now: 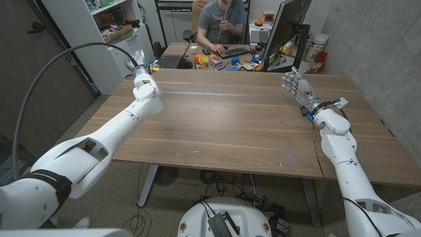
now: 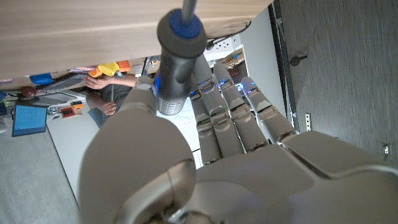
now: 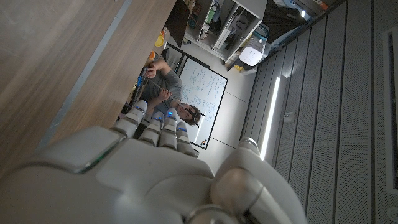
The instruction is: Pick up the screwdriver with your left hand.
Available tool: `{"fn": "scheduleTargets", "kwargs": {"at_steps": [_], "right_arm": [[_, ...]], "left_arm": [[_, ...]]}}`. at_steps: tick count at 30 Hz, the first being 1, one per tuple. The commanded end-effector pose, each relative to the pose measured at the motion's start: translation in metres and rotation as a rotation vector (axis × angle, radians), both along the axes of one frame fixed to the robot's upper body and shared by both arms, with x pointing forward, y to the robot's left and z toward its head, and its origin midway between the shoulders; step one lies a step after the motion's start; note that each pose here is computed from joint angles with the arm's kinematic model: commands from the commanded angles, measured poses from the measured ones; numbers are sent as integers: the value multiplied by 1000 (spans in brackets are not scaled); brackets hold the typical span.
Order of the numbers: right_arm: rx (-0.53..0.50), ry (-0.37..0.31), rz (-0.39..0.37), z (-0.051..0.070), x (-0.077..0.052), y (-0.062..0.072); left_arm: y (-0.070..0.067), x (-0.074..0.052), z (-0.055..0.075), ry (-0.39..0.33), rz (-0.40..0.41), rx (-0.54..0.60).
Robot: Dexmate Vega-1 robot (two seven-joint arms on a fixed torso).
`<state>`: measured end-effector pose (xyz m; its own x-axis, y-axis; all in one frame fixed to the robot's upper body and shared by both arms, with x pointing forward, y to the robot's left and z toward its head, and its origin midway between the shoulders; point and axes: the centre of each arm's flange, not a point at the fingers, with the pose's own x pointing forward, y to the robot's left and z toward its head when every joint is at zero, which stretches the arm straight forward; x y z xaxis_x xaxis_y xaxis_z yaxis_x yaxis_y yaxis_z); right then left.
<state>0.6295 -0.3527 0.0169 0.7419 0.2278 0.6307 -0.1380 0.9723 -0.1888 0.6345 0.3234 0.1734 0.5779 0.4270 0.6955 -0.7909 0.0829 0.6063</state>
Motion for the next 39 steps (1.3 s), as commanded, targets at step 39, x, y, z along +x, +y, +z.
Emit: {"fn": "scheduleTargets", "kwargs": {"at_steps": [39], "right_arm": [[-14,-27,-9,7,-13,3]], "left_arm": [[-20,-112,118,-319,-24,97]]}}
